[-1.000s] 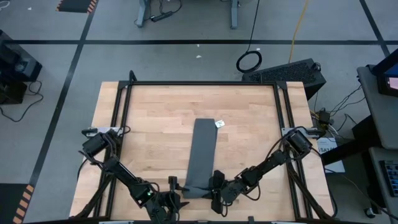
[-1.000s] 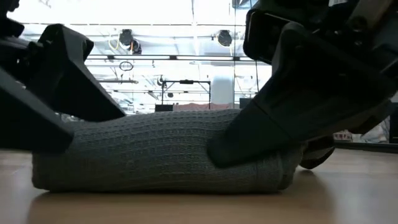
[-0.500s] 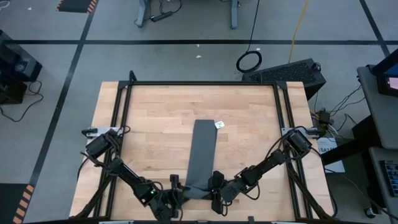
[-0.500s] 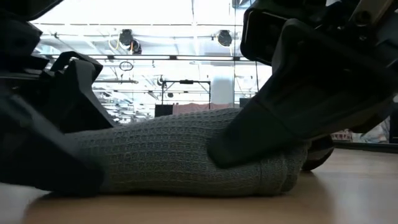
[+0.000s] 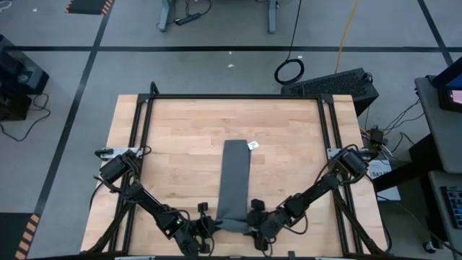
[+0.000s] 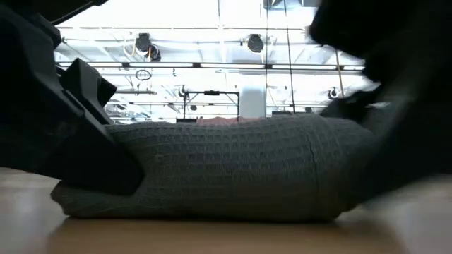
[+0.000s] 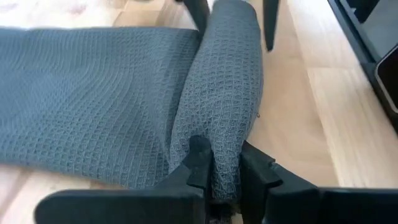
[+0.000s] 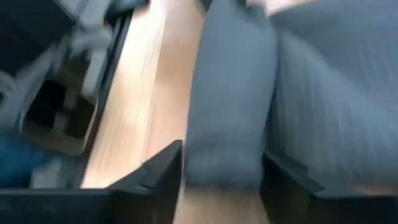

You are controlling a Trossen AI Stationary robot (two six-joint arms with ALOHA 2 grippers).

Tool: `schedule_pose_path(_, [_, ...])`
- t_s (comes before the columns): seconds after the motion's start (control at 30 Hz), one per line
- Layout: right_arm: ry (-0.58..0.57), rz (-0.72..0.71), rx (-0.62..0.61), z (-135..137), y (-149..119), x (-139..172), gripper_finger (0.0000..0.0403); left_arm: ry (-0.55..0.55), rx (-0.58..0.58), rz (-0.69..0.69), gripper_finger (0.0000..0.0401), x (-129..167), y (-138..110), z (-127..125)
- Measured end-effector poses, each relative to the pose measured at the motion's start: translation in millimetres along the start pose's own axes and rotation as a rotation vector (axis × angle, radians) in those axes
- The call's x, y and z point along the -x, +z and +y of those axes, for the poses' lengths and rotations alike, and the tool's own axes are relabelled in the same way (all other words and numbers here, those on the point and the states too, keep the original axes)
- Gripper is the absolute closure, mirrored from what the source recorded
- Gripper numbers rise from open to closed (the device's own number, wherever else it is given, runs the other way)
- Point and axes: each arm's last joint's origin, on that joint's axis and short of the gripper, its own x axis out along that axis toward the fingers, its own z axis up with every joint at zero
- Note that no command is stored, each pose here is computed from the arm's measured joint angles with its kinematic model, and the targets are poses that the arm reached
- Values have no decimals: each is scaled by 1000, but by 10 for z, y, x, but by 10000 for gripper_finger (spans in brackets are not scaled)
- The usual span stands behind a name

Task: Roll towel into tight, uniform cylinder
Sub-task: Roll the towel

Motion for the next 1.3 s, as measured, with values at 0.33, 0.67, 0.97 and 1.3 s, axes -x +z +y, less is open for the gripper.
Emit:
schedule_pose_path(0.33, [-162, -194, 348, 414, -219, 241, 155, -123, 150, 76, 359, -7, 94, 30])
schedule_pose_path(0.67, [-254, -258, 797, 577, -332, 278, 154, -245, 263, 168, 360, -132, 328, 255])
schedule_pose_path(0.97, [-330, -232, 826, 398, -398, 59, 154, -342, 343, 201, 360, -311, 490, 488])
schedule_pose_path(1.3, [-387, -199, 605, 191, -328, -21, 183, -340, 351, 207, 360, -341, 511, 540])
